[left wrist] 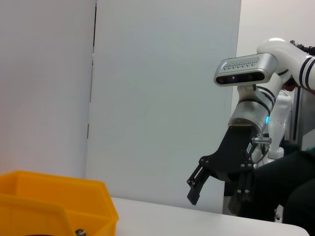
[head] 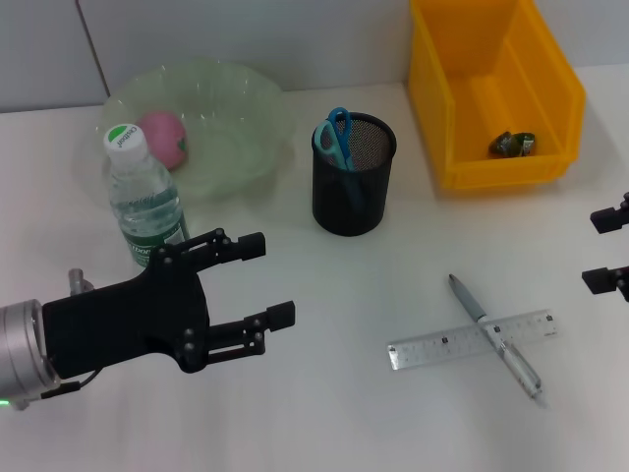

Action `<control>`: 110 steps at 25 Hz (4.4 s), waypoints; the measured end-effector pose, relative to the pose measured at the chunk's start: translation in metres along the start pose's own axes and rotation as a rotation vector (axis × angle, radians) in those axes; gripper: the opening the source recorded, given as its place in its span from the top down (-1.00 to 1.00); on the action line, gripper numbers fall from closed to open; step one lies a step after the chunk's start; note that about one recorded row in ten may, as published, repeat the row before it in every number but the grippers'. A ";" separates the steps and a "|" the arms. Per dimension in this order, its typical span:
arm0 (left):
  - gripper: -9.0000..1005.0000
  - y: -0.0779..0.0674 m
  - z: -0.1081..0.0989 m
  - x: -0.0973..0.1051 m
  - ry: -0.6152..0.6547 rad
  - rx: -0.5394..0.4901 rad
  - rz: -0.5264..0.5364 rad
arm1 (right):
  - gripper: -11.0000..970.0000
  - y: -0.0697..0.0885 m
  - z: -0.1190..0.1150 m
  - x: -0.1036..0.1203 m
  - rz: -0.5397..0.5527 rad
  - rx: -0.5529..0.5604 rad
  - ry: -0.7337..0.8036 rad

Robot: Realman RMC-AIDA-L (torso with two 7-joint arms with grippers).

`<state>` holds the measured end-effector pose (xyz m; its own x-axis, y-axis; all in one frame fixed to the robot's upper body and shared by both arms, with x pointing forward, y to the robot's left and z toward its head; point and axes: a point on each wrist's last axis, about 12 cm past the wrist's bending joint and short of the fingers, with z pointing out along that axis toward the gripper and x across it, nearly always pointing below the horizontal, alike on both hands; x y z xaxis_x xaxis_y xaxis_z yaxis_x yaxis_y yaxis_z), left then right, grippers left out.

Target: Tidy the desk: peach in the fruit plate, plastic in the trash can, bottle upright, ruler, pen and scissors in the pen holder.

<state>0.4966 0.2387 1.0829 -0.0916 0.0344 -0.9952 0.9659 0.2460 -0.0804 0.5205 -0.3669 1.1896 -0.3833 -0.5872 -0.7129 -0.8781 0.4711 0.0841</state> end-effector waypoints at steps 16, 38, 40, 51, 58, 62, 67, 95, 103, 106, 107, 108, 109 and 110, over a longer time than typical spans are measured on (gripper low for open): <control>-0.57 -0.002 -0.001 0.000 -0.017 -0.009 -0.008 | -0.70 -0.006 0.029 -0.076 -0.293 -0.007 0.472; -0.57 0.004 -0.006 0.004 -0.029 -0.069 -0.042 | -0.70 0.018 0.101 -0.095 -0.580 -0.124 0.703; -0.57 0.004 -0.006 0.005 -0.028 -0.071 -0.048 | -0.70 0.016 0.106 -0.092 -0.581 -0.122 0.707; -0.57 0.004 -0.006 0.007 -0.025 -0.072 -0.050 | -0.70 0.017 0.126 -0.080 -0.590 -0.152 0.734; -0.57 0.004 -0.006 0.007 -0.024 -0.072 -0.050 | -0.70 0.015 0.136 -0.073 -0.581 -0.163 0.739; -0.57 0.004 -0.006 0.007 -0.025 -0.072 -0.050 | -0.70 0.015 0.142 -0.071 -0.589 -0.162 0.744; -0.57 0.004 -0.006 0.007 -0.025 -0.072 -0.050 | -0.70 0.016 0.147 -0.072 -0.596 -0.168 0.734; -0.57 0.003 -0.006 0.007 -0.024 -0.065 -0.053 | -0.68 0.014 0.156 -0.069 -0.586 -0.170 0.749; -0.57 0.003 -0.006 0.007 -0.025 -0.062 -0.053 | -0.68 0.013 0.158 -0.070 -0.587 -0.161 0.755; -0.57 0.003 -0.006 0.007 -0.024 -0.061 -0.053 | -0.68 0.013 0.160 -0.072 -0.576 -0.156 0.757; -0.57 0.003 -0.006 0.007 -0.024 -0.061 -0.053 | -0.46 0.012 0.161 -0.073 -0.572 -0.153 0.759; -0.57 0.003 -0.006 0.007 -0.024 -0.061 -0.052 | -0.25 0.012 0.161 -0.073 -0.573 -0.154 0.761; -0.57 0.003 -0.006 0.007 -0.024 -0.061 -0.052 | -0.23 0.012 0.161 -0.073 -0.573 -0.154 0.761; -0.57 0.003 -0.005 0.007 -0.023 -0.061 -0.053 | -0.21 0.012 0.162 -0.073 -0.579 -0.153 0.764</control>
<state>0.4974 0.2449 1.0758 -0.1354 -0.0024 -0.9908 0.9432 0.3059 -0.1297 0.5839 -0.2120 1.1298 0.0850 -0.9959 -0.0324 -0.9964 -0.0847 -0.0095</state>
